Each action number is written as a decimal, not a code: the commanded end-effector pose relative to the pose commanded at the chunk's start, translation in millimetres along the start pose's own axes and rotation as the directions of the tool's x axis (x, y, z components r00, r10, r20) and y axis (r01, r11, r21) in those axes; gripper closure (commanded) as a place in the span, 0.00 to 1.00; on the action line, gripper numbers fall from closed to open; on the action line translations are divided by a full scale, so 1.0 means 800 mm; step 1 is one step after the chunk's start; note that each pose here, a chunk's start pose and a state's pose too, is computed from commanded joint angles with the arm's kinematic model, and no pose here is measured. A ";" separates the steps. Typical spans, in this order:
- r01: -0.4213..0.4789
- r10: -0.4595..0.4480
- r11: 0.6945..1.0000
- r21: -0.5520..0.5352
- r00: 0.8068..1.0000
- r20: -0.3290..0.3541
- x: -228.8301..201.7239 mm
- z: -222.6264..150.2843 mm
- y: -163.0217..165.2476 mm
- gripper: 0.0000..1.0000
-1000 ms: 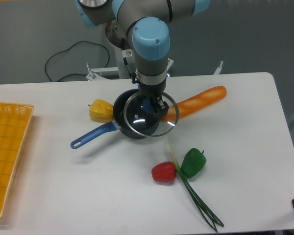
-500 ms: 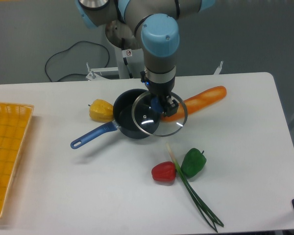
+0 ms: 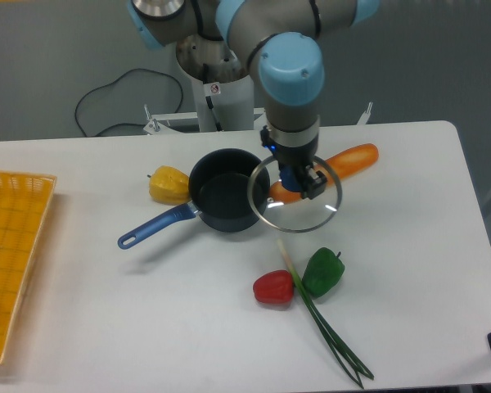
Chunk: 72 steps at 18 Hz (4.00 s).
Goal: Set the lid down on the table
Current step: 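Lift the glass lid off the saucepan and carry it beside the bread loaf, then lower the glass lid onto the table beside the green pepper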
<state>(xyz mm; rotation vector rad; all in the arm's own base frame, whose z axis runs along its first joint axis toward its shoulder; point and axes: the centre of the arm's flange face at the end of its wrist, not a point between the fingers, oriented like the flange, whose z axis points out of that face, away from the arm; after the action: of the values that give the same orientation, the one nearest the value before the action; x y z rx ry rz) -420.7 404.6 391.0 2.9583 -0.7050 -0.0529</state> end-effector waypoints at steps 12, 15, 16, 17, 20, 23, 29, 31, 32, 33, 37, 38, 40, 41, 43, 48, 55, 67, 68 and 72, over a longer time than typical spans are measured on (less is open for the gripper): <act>0.055 -0.055 0.998 -0.002 0.998 -0.022 -0.062 0.075 0.051 0.41; 0.057 -0.057 0.998 -0.002 0.998 -0.020 -0.071 0.093 0.054 0.41; 0.057 -0.057 0.998 -0.002 0.998 -0.020 -0.074 0.099 0.054 0.41; 0.050 -0.051 0.999 -0.002 0.998 -0.022 -0.075 0.102 0.056 0.41; 0.023 -0.023 1.000 -0.002 0.999 -0.025 -0.082 0.113 0.067 0.41; 0.023 -0.023 1.000 -0.002 0.999 -0.025 -0.088 0.128 0.076 0.41; -0.005 0.005 1.000 -0.005 1.000 -0.017 -0.108 0.173 0.087 0.41; -0.004 0.004 1.000 -0.007 1.000 -0.014 -0.109 0.175 0.089 0.41; -0.004 0.004 1.000 -0.010 1.000 -0.016 -0.110 0.176 0.090 0.41; -0.002 0.002 1.000 -0.013 1.000 -0.015 -0.111 0.176 0.093 0.41; -0.019 0.019 1.000 -0.012 1.000 -0.016 -0.113 0.177 0.109 0.41; -0.021 0.020 1.000 -0.012 1.000 -0.017 -0.114 0.178 0.115 0.41; -0.033 0.033 0.999 -0.012 0.999 -0.019 -0.116 0.181 0.120 0.41; -0.033 0.033 0.999 -0.012 0.999 -0.021 -0.117 0.183 0.125 0.41; -0.033 0.033 0.999 -0.012 0.999 -0.020 -0.118 0.185 0.127 0.41; -0.034 0.034 0.999 -0.011 0.999 -0.017 -0.124 0.203 0.129 0.41; -0.051 0.051 0.999 -0.006 0.998 -0.044 -0.125 0.225 0.122 0.41; -0.057 0.057 0.998 -0.006 0.997 -0.056 -0.125 0.235 0.118 0.40; -0.057 0.057 0.998 -0.006 0.997 -0.056 -0.125 0.235 0.117 0.40; -0.057 0.057 0.998 -0.006 0.997 -0.056 -0.125 0.235 0.117 0.40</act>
<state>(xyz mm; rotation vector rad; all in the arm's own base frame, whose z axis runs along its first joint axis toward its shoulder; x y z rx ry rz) -562.9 349.6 214.7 2.9180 -0.7794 0.0308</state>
